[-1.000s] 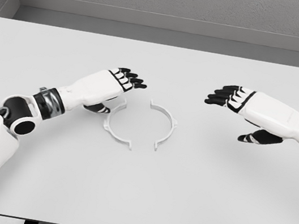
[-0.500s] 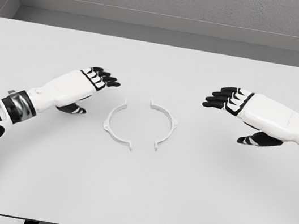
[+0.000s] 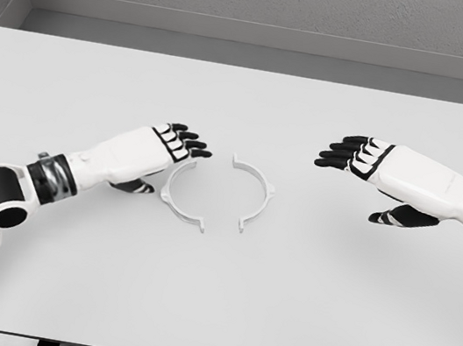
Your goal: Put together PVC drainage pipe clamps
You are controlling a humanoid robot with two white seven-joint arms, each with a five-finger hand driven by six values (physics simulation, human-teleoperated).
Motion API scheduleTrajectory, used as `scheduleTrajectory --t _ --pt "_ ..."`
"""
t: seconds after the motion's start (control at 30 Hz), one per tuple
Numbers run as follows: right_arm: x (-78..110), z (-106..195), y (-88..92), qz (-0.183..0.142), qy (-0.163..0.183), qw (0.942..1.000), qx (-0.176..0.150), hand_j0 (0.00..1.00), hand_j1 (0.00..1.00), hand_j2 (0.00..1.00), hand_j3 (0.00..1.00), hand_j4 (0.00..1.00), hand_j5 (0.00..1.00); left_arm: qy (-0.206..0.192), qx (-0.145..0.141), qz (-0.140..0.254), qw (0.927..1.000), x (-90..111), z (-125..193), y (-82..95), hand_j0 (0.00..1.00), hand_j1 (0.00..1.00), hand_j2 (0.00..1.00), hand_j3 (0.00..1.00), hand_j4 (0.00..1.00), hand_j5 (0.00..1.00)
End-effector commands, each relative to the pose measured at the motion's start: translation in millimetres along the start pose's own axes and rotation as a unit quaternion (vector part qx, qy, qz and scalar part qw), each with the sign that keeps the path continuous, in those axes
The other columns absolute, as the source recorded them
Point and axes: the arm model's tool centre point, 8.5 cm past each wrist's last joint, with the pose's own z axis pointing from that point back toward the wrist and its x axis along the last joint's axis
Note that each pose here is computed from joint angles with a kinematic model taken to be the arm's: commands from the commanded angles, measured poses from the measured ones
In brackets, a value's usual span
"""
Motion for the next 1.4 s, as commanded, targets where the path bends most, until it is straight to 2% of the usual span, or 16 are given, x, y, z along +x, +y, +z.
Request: scheduleTrajectory --t 0.0,0.93,1.07,1.23,1.37 --pt "0.0 0.1 -0.6 -0.003 0.000 1.0000 -0.002 1.00 1.00 1.00 1.00 1.00 1.00 -0.007 -0.001 0.002 1.0000 4.4 -3.2 -1.6 1.00 1.00 1.00 1.00 1.00 1.00" --pt "1.4 -3.2 2.7 -0.006 -0.004 1.0000 -0.001 1.00 1.00 1.00 1.00 1.00 1.00 -0.021 0.016 0.009 0.9996 20.5 -27.8 -0.3 1.00 1.00 1.00 1.00 1.00 1.00" --pt "1.3 -2.8 2.5 -0.006 -0.004 1.0000 -0.001 1.00 1.00 1.00 1.00 1.00 1.00 -0.011 0.017 0.004 0.9998 11.9 -21.9 3.6 1.00 1.00 1.00 1.00 1.00 1.00" --pt "1.0 -2.4 2.4 -0.005 -0.003 1.0000 0.003 1.00 1.00 1.00 1.00 1.00 1.00 0.016 0.025 0.002 0.9995 -8.2 -13.8 11.7 1.00 1.00 1.00 1.00 1.00 1.00" --pt "0.6 -1.5 1.7 -0.004 -0.002 1.0000 0.004 1.00 1.00 1.00 1.00 1.00 1.00 0.025 0.013 0.011 0.9995 -19.1 -20.7 5.8 1.00 1.00 1.00 1.00 1.00 1.00"
